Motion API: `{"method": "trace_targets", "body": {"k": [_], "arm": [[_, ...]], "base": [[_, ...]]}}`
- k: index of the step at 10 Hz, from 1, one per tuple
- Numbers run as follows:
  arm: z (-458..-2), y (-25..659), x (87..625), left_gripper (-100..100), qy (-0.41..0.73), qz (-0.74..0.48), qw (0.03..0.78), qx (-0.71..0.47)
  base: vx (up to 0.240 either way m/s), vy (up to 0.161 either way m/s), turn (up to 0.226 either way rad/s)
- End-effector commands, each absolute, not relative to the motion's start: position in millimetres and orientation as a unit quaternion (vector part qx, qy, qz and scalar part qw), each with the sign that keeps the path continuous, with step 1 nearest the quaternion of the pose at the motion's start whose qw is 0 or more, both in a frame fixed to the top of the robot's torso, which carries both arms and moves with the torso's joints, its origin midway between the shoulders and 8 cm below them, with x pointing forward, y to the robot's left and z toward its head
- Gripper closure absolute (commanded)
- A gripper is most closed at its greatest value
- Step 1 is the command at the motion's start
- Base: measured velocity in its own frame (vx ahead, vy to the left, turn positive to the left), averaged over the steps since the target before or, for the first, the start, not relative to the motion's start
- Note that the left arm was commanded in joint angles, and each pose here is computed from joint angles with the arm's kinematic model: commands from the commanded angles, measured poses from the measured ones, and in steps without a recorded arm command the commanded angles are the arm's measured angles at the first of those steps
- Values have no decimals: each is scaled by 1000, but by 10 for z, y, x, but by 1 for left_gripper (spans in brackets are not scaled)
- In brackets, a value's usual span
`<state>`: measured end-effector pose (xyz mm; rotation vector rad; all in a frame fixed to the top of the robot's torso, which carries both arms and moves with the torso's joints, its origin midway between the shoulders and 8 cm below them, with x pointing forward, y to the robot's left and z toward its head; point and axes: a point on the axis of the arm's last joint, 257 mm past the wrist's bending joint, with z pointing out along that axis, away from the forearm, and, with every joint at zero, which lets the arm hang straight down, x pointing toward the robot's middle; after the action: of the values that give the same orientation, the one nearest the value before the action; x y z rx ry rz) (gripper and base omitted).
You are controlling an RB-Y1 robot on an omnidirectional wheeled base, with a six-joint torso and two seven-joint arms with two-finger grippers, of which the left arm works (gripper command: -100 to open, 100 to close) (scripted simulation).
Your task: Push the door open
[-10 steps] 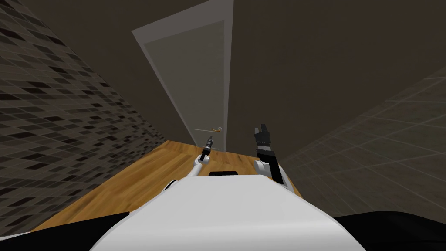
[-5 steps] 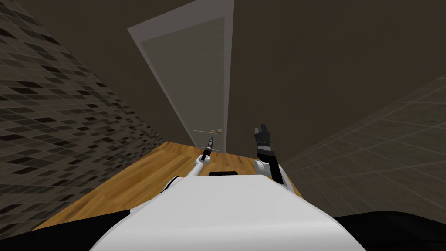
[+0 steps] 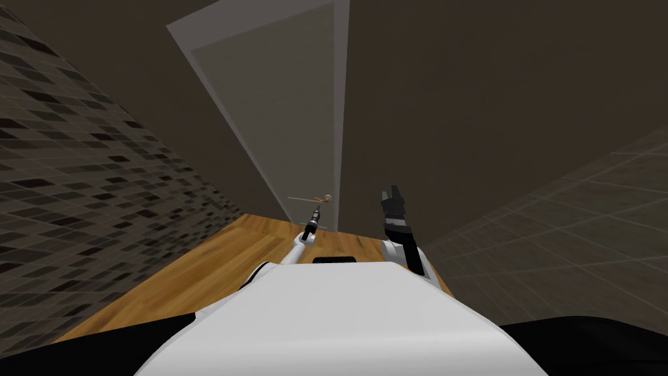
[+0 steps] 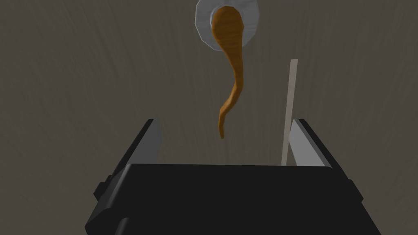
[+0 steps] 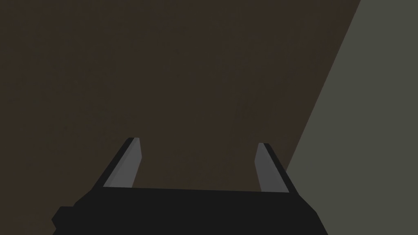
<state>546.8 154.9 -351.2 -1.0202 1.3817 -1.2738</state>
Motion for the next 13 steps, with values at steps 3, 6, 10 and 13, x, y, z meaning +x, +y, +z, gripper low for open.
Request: {"method": "trace_targets", "body": {"k": [3, 6, 10, 13], "arm": [[-3529, 1773, 5489, -100, 563, -510, 492, -426], [-3541, 1846, 5494, -100, 555, -506, 496, -436], [-3539, 1834, 5495, 100, 557, -506, 495, -434], [-3539, 1834, 5495, 100, 557, -506, 495, -434]], "base": [[216, -48, -97], [209, -14, -99], [9, 0, -5], [0, 0, 0]]}}
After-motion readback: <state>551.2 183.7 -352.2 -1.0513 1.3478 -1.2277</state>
